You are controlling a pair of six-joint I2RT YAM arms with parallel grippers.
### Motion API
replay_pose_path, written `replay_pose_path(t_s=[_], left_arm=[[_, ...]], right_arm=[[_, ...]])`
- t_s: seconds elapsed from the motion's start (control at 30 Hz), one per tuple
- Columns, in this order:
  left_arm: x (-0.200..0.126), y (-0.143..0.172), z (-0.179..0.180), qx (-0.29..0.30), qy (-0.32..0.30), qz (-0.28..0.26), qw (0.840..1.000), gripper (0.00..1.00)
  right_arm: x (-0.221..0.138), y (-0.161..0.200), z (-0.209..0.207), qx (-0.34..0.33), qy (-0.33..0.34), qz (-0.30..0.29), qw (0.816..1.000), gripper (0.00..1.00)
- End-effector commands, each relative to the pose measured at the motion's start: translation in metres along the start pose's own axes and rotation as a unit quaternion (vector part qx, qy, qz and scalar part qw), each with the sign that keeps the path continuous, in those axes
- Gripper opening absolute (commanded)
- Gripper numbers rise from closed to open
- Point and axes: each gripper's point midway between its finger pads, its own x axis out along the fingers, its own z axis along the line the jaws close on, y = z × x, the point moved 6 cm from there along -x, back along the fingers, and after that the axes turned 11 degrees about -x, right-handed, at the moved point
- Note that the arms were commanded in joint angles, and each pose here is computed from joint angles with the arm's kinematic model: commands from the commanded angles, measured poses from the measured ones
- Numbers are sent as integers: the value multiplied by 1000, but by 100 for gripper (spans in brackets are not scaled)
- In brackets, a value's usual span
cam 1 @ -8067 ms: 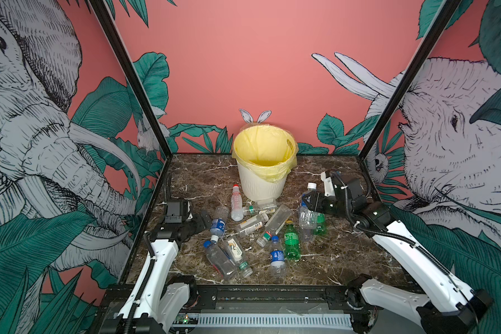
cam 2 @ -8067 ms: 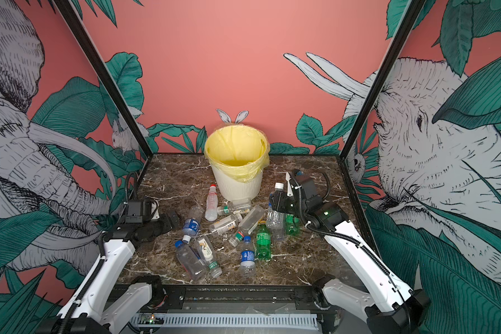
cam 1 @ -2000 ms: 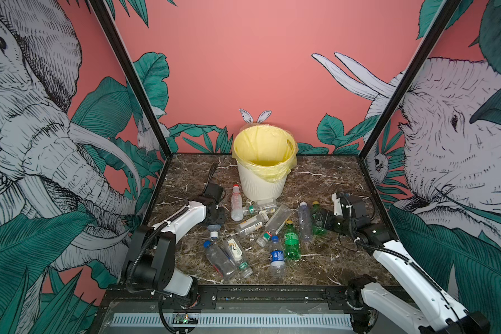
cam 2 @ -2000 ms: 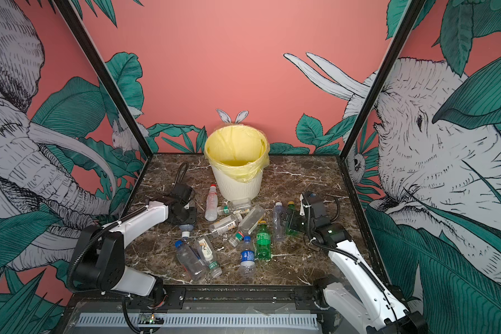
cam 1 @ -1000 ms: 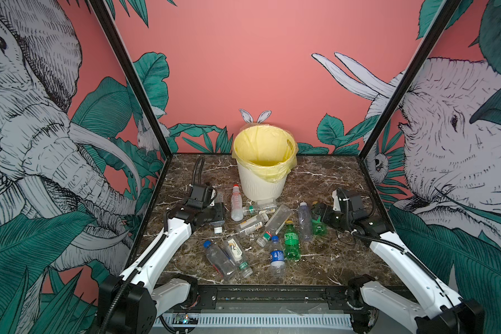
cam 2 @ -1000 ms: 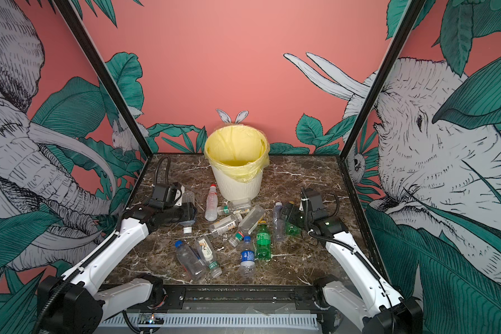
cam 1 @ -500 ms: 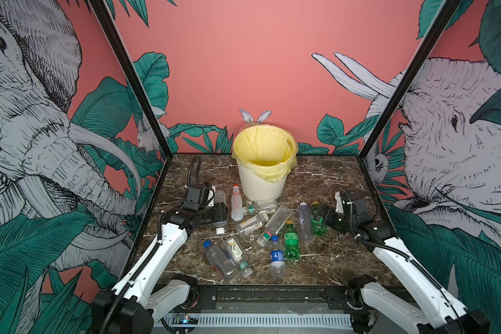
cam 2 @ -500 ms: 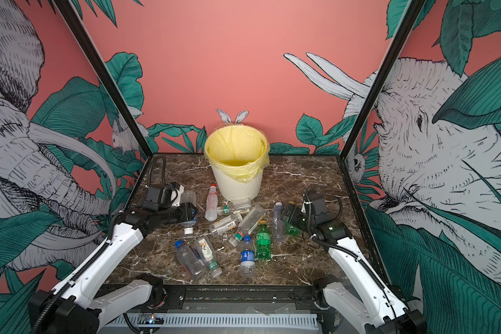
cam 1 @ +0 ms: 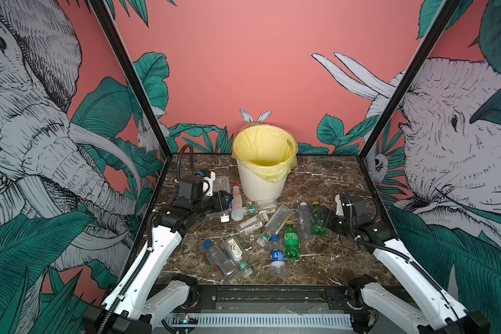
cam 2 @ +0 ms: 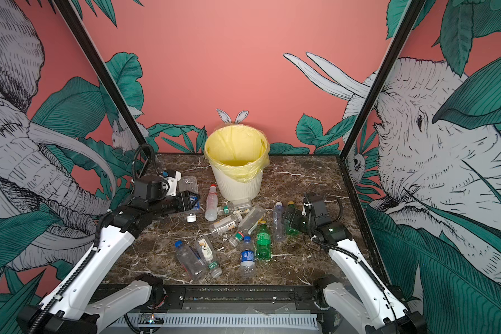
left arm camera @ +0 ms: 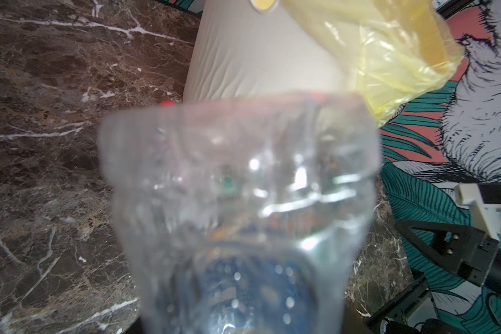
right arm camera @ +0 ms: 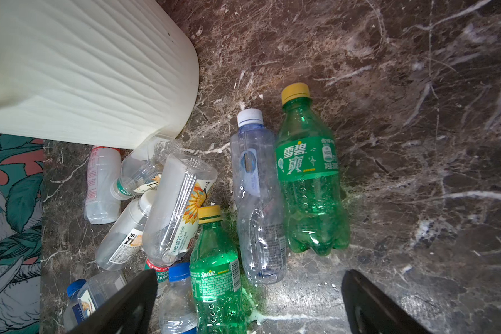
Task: Throw the plastic bottles in the bin
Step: Throw the plastic bottle into the trash bin.
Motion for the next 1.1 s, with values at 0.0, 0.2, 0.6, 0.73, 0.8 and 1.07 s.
replay_pose_path(t_s=[0.0,0.2,0.6,0.73,0.8,1.07], left_arm=[[-10,-13,-20,2,44,-25,999,58],[-15,-22,-32,1,71,-41,997,60],[-31,-46,-63,9,139,-82,987,60],[-34,-53,-73,13,170,-97,981,60],[-35,-56,-76,15,179,-104,978,60],[-32,-53,-75,19,206,-120,971,60]], right_arm=[[0,4,-7,-7,16,-2,1000,99],[1,4,-7,-7,15,1,1000,99],[4,8,-8,-14,16,12,1000,99],[4,8,-8,-15,15,11,1000,99],[4,8,-8,-15,15,12,1000,99],[6,9,-8,-15,14,13,1000,99]])
